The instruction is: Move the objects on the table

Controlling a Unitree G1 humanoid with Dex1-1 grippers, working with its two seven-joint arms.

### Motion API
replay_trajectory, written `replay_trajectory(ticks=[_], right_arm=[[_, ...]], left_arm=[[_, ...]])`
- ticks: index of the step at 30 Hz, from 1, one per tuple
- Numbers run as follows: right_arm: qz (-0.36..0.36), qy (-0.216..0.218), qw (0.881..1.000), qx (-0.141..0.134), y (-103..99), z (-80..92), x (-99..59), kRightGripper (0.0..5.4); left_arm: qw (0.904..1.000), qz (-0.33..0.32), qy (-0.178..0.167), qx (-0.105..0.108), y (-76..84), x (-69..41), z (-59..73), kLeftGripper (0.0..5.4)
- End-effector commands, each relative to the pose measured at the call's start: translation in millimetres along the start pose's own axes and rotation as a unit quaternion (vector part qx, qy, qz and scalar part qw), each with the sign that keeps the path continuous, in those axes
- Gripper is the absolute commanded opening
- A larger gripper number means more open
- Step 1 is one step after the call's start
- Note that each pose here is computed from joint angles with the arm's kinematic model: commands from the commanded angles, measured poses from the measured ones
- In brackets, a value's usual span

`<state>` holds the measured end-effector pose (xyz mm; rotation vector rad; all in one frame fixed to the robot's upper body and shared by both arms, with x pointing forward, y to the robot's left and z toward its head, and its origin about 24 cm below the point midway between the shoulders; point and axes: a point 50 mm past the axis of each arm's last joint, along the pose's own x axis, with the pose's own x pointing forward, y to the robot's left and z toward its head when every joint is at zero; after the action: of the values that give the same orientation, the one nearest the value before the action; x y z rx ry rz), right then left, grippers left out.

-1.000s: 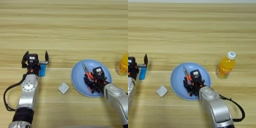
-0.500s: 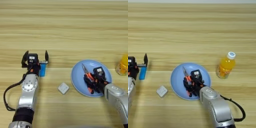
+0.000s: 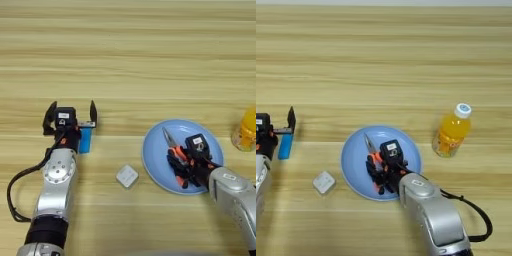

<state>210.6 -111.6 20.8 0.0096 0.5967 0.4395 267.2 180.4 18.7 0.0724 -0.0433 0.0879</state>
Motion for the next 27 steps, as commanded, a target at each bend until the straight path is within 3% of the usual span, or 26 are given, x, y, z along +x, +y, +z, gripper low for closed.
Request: replay_trajectory(ticks=[1, 16, 27], right_arm=[[-0.005, 0.032, 0.999, 0.006, -2, -12.1, -4.7, 2.71], [-0.006, -0.003, 1.000, 0.024, -5, 4.1, -11.9, 2.27], [-0.004, 0.018, 0.999, 0.045, -7, -5.9, -8.6, 2.27]], left_arm=[[1.0000, 0.000, 0.004, 0.003, -0.8, 1.1, 0.0, 5.40], [1.0000, 0.000, 0.004, 0.002, -1.0, 1.2, -0.2, 5.40], [1.0000, 0.001, 0.004, 0.002, -0.6, 1.0, 0.0, 5.40]])
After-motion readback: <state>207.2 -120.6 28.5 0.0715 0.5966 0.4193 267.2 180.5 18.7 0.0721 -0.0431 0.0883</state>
